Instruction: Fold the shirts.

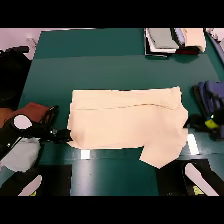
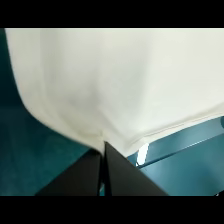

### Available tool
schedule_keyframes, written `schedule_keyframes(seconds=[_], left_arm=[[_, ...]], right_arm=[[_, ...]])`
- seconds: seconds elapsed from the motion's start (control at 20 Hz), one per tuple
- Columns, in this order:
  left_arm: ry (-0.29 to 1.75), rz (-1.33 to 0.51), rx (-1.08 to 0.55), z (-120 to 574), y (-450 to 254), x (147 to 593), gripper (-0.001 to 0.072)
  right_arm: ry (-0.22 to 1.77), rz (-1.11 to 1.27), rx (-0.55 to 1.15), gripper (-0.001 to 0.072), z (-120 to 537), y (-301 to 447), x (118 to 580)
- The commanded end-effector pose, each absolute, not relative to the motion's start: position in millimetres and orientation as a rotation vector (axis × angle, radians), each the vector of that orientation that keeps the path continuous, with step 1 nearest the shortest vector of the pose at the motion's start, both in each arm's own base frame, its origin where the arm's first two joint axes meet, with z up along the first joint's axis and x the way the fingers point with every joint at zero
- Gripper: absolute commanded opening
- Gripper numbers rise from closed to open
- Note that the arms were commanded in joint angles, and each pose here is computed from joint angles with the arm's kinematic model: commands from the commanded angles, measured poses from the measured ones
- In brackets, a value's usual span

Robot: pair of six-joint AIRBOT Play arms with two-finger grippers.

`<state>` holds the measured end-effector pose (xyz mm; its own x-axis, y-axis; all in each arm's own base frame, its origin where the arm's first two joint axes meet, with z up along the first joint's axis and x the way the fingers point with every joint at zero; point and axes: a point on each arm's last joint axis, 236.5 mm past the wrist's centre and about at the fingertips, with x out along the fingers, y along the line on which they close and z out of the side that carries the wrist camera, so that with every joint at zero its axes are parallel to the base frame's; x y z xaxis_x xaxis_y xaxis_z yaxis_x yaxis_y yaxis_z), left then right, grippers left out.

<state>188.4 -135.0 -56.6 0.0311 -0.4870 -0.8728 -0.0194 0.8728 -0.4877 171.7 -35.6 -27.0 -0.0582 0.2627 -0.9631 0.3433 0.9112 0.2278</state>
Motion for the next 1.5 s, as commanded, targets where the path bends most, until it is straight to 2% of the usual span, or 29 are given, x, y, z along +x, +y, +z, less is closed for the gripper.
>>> schedule_keyframes(seconds=[0.0,0.2,0.35,0.4,0.45,0.55,0.6,0.8,0.95,1.1,1.3,1.45], left_arm=[[1.482,-0.388,-0.408,-51,-136,195,0.0022],[1.483,-0.389,-0.408,-50,-136,195,0.0022],[1.480,-0.389,-0.410,-50,-136,196,0.0022],[1.480,-0.389,-0.410,-50,-136,196,0.0022],[1.480,-0.389,-0.410,-50,-136,196,0.0022],[1.478,-0.394,-0.403,-50,-136,196,0.0022],[1.474,-0.402,-0.396,-49,-136,197,0.0022],[1.405,-0.411,-0.297,-17,-127,220,0.0022],[1.287,-0.430,-0.271,24,-129,251,0.0022],[1.163,-0.365,-0.219,48,-115,286,0.0021],[1.152,-0.321,-0.219,32,-112,332,0.0022],[1.138,-0.295,-0.231,19,-114,384,0.0022]], right_arm=[[1.812,-0.070,0.561,0.0536,-59,-17,118],[1.879,-0.019,0.507,0.0497,-69,0,106],[1.855,0.011,0.446,0.0379,-71,4,114],[1.849,0.022,0.422,0.0302,-72,6,116],[1.838,0.029,0.403,0.0300,-74,7,119],[1.812,0.046,0.375,0.0047,-75,10,126],[1.805,0.055,0.357,0.0014,-75,10,129],[1.769,0.069,0.239,0.0013,-40,0,151],[1.614,0.076,0.142,0.0012,3,-6,196],[1.437,0.066,0.102,0.0011,45,-12,247],[1.353,0.055,0.089,0.0010,61,-24,318],[1.346,0.053,0.093,0.0011,51,-32,369]])
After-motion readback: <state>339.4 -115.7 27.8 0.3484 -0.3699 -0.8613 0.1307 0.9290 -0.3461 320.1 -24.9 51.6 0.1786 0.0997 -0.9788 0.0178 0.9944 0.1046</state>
